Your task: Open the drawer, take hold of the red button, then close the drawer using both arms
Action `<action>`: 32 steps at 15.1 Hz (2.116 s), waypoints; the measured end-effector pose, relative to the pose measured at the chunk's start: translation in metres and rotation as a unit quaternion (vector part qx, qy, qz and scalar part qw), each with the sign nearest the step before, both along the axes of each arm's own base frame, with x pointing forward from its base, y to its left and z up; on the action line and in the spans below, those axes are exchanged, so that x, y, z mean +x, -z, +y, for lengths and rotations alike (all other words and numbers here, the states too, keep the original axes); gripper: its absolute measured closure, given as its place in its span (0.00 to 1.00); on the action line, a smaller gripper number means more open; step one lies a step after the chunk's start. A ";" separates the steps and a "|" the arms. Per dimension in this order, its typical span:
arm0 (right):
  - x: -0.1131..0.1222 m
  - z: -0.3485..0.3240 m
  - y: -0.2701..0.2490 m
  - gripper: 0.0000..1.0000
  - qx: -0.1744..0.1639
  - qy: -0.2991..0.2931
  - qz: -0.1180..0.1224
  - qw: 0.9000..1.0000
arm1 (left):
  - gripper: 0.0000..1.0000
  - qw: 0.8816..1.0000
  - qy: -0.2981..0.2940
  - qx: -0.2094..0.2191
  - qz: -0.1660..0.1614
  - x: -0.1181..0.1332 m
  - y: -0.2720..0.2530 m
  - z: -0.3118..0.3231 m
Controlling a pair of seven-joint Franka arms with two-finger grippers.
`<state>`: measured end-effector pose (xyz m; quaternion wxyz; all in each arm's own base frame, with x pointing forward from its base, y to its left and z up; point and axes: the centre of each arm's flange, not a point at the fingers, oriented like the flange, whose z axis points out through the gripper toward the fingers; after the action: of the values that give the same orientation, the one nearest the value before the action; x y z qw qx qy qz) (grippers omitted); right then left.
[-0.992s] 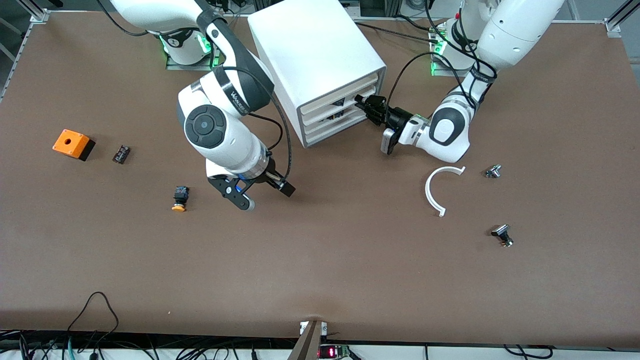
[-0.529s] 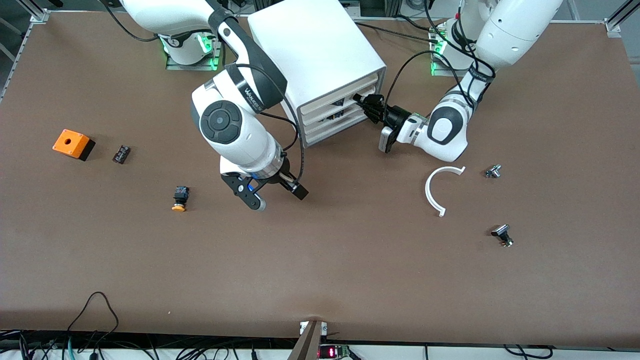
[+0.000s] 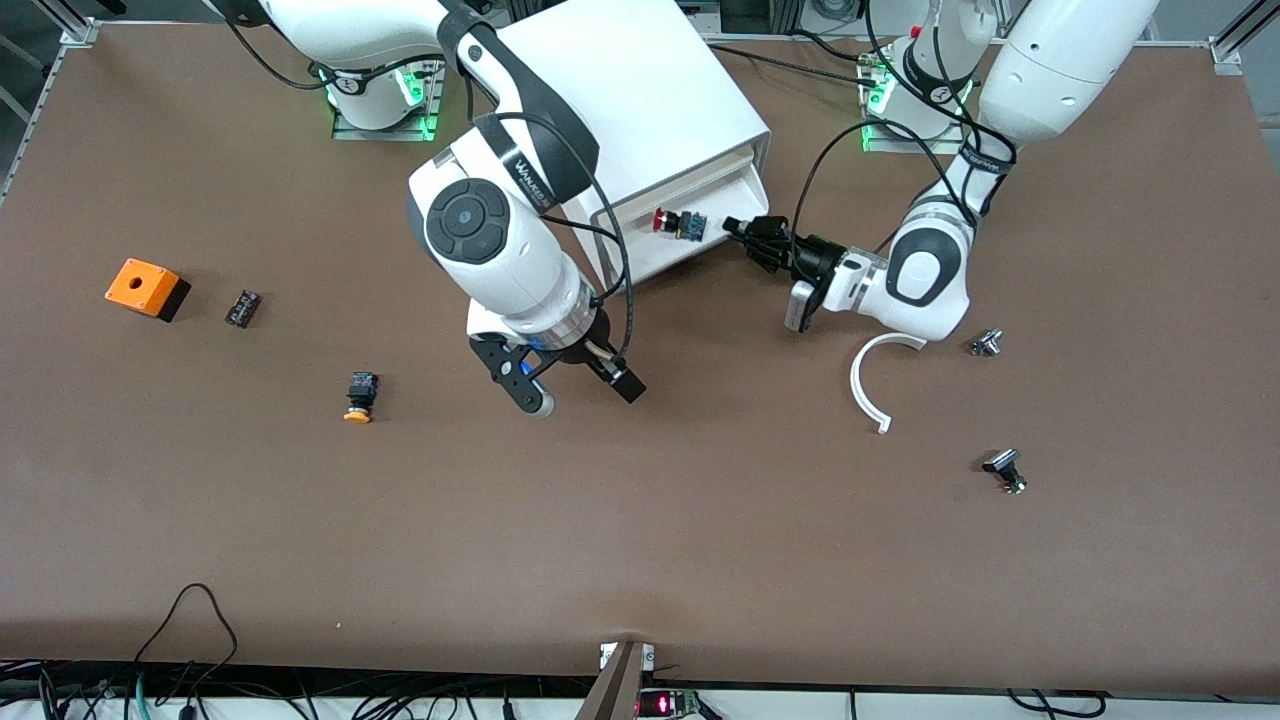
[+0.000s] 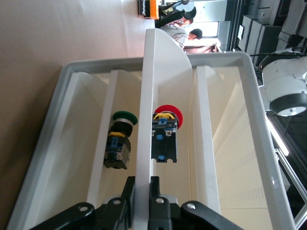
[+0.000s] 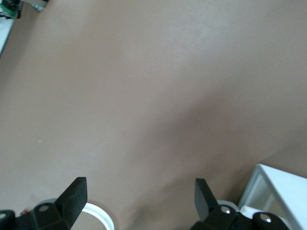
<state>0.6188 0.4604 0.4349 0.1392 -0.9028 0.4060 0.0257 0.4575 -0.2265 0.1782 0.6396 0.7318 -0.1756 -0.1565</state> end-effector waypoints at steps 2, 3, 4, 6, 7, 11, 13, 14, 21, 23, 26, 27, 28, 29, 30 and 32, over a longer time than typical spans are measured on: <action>-0.001 0.006 -0.003 0.00 0.011 0.006 -0.012 1.000 | 0.85 1.000 0.000 0.014 -0.007 0.017 -0.007 0.008; -0.001 0.009 -0.005 0.00 0.017 0.008 -0.019 1.000 | 0.85 1.000 0.000 0.021 -0.011 0.025 -0.009 0.014; -0.001 0.013 -0.007 0.00 0.024 0.009 -0.026 0.999 | 0.85 1.000 -0.003 0.026 -0.016 0.035 -0.011 0.021; -0.008 0.027 -0.005 0.00 0.036 0.016 -0.033 0.999 | 0.85 0.999 -0.008 0.032 -0.025 0.053 -0.009 0.037; -0.012 0.037 -0.002 0.00 0.042 0.020 -0.036 0.998 | 0.85 0.999 -0.012 0.033 -0.029 0.061 -0.007 0.045; -0.034 0.077 0.016 0.00 0.064 0.035 -0.040 0.997 | 0.85 0.999 -0.020 0.038 -0.034 0.087 -0.005 0.064; -0.046 0.092 0.025 0.00 0.067 0.034 -0.036 0.996 | 0.85 0.998 -0.021 0.040 -0.032 0.090 -0.007 0.063; -0.052 0.100 0.029 0.00 0.067 0.032 -0.033 0.997 | 0.85 0.998 -0.021 0.041 -0.031 0.091 -0.008 0.063; -0.081 0.127 0.039 0.00 0.068 0.084 0.003 0.994 | 0.36 0.998 -0.033 0.045 -0.021 0.101 -0.015 0.075; -0.081 0.127 0.045 0.00 0.066 0.139 0.027 0.988 | 0.18 0.998 -0.023 0.064 -0.015 0.110 -0.034 0.083; -0.083 0.126 0.056 0.00 0.055 0.203 0.061 0.976 | 0.00 0.990 0.020 0.136 -0.007 0.132 -0.097 0.094; -0.083 0.126 0.058 0.00 0.054 0.223 0.069 0.971 | 0.00 0.986 0.032 0.162 -0.008 0.139 -0.121 0.097; -0.083 0.126 0.058 0.00 0.053 0.244 0.077 0.965 | 0.00 0.980 0.045 0.191 -0.009 0.144 -0.143 0.101; -0.084 0.126 0.059 0.00 0.052 0.263 0.085 0.960 | 0.00 0.973 0.056 0.223 -0.009 0.149 -0.163 0.105; -0.085 0.126 0.061 0.00 0.048 0.280 0.093 0.954 | 0.00 0.965 0.066 0.254 -0.007 0.152 -0.181 0.109; -0.091 0.129 0.064 0.00 0.039 0.302 0.107 0.947 | 0.00 0.946 0.080 0.315 0.006 0.155 -0.212 0.119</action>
<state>0.5275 0.5895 0.3706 0.1311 -0.7238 0.6708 0.0947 0.6129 -0.1079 0.3903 0.3630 0.8787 -0.1713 -0.2585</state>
